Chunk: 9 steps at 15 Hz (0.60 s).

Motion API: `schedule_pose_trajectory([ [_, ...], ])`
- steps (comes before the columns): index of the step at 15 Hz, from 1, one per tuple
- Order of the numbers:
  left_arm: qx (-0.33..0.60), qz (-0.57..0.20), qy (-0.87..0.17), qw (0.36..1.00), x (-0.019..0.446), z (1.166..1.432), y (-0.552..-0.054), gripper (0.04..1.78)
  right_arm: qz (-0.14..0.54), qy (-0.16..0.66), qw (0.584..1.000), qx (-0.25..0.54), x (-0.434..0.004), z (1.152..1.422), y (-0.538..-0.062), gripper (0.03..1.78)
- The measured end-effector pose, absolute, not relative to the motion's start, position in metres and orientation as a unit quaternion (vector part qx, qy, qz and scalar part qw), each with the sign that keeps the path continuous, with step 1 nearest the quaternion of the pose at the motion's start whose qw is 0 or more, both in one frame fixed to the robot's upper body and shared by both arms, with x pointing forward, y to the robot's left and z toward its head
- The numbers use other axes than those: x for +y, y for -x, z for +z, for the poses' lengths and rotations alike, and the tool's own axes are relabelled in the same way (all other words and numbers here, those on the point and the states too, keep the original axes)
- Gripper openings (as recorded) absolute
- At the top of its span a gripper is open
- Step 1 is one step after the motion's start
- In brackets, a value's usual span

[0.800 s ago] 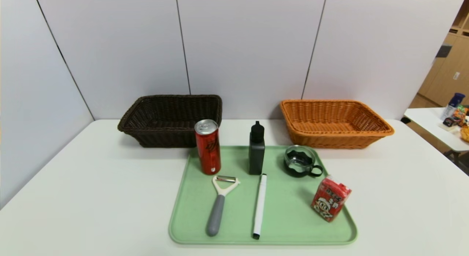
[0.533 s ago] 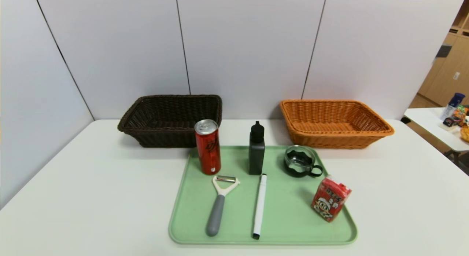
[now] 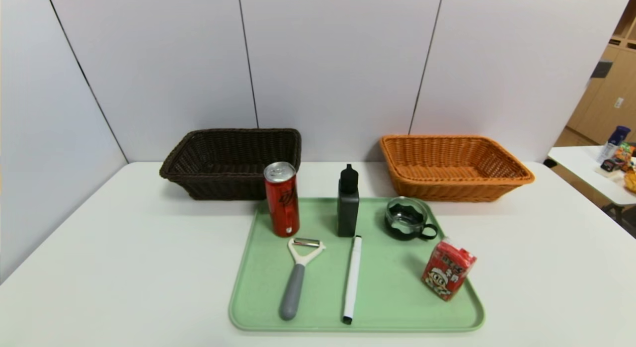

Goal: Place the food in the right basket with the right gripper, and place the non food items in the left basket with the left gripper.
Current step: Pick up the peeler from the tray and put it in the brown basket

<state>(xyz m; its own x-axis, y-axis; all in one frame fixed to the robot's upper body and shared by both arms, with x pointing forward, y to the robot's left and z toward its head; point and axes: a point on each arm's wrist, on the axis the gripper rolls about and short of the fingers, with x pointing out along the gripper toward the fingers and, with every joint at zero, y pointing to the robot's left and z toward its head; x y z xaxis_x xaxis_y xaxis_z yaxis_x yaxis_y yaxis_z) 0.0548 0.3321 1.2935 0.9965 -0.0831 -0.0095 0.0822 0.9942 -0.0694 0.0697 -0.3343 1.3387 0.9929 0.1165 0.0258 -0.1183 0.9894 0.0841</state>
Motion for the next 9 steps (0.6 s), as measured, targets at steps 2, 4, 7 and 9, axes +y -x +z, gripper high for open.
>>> schedule_pose_trajectory([
  [2,0.017,-0.047,0.076,0.996,0.332,1.338,-0.066,1.69,0.067,-0.057,0.996,0.025,-0.334,1.381,-0.088,1.71],
  [4,0.037,-0.049,0.122,0.991,0.331,1.382,-0.084,1.69,0.073,-0.067,0.992,0.081,-0.333,1.408,-0.115,1.71],
  [7,0.108,-0.047,0.123,0.985,0.331,1.415,-0.123,1.69,0.068,-0.075,0.981,0.166,-0.332,1.432,-0.160,1.71],
  [9,0.110,-0.077,0.094,0.986,0.327,1.427,-0.153,1.69,0.055,-0.075,0.969,0.230,-0.331,1.437,-0.185,1.71],
])
